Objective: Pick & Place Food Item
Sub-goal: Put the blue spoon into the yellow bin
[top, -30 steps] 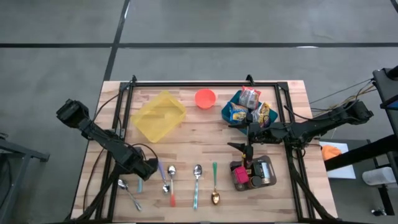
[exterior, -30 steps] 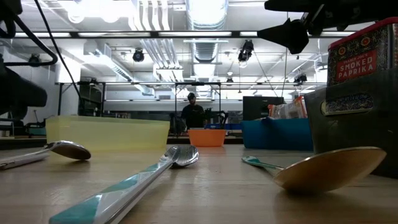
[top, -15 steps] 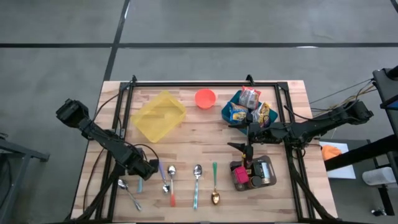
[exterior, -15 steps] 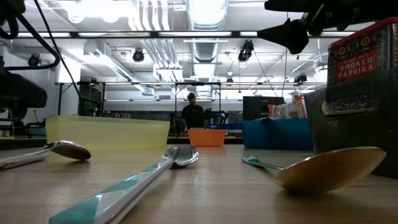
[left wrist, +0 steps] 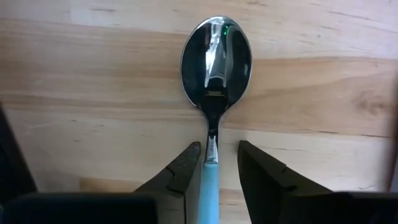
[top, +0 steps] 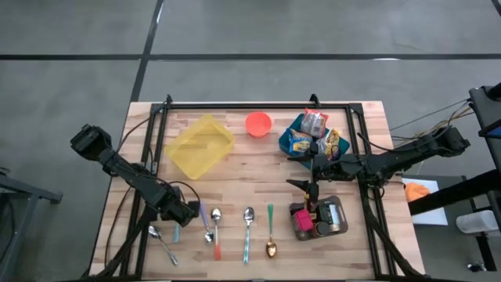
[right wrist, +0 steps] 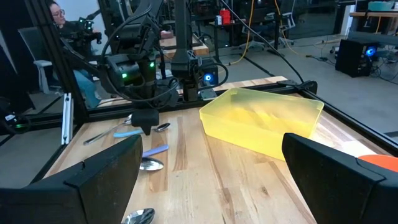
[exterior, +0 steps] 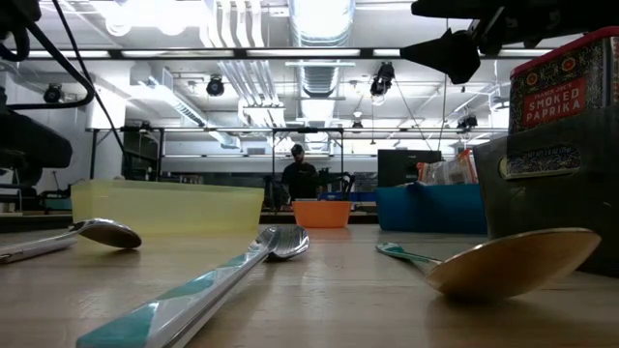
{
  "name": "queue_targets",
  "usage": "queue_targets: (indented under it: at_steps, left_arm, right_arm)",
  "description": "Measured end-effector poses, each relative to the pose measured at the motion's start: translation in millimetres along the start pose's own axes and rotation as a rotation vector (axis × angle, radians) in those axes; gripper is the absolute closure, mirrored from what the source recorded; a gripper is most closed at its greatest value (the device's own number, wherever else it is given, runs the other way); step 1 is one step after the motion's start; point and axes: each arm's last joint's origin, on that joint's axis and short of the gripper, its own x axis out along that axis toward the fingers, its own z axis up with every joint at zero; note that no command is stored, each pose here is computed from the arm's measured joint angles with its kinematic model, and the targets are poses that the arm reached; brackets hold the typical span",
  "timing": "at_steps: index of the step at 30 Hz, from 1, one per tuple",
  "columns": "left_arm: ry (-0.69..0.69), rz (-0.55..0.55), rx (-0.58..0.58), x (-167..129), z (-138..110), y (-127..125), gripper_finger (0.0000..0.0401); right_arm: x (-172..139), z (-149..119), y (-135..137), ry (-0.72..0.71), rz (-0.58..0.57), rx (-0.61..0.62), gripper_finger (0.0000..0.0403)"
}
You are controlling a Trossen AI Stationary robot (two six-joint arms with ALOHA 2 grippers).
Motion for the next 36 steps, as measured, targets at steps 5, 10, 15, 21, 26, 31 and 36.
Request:
queue_targets:
  at_steps: [5, 10, 15, 21, 26, 31, 36]
  left_arm:
    - [0.008, 0.029, 0.017, -2.4, -1.5, 0.8, 0.0329]
    - [0.007, 0.036, -0.015, -1.7, -0.1, 1.8, 0.0391]
    - [0.006, 0.033, -0.014, -1.8, -0.2, 1.6, 0.0389]
    - [0.006, 0.027, -0.013, -1.7, -0.4, 1.2, 0.039]
    - [0.022, -0.016, -0.006, -8.0, -3.4, -1.5, 0.0391]
    - [0.031, -0.089, 0.004, -27.4, -8.0, -3.7, 0.0391]
    - [-0.037, -0.21, 0.048, -53.4, -11.7, -7.0, 0.0391]
  right_arm:
    - [0.0, -0.1, 0.0, 0.001, 0.0, 0.0, 0.0022]
    - [0.0, -0.1, -0.1, 0.001, -0.001, 0.0, 0.0022]
    - [0.0, -0.2, -0.1, 0.002, 0.0, 0.0, 0.0022]
    - [0.0, -0.2, -0.1, 0.002, -0.001, 0.0, 0.0022]
    - [0.0, -0.2, -0.1, 0.002, 0.0, -0.001, 0.0022]
    - [0.0, -0.3, -0.1, 0.003, -0.001, -0.001, 0.0022]
    - [0.0, -0.3, -0.1, 0.003, -0.001, -0.001, 0.0022]
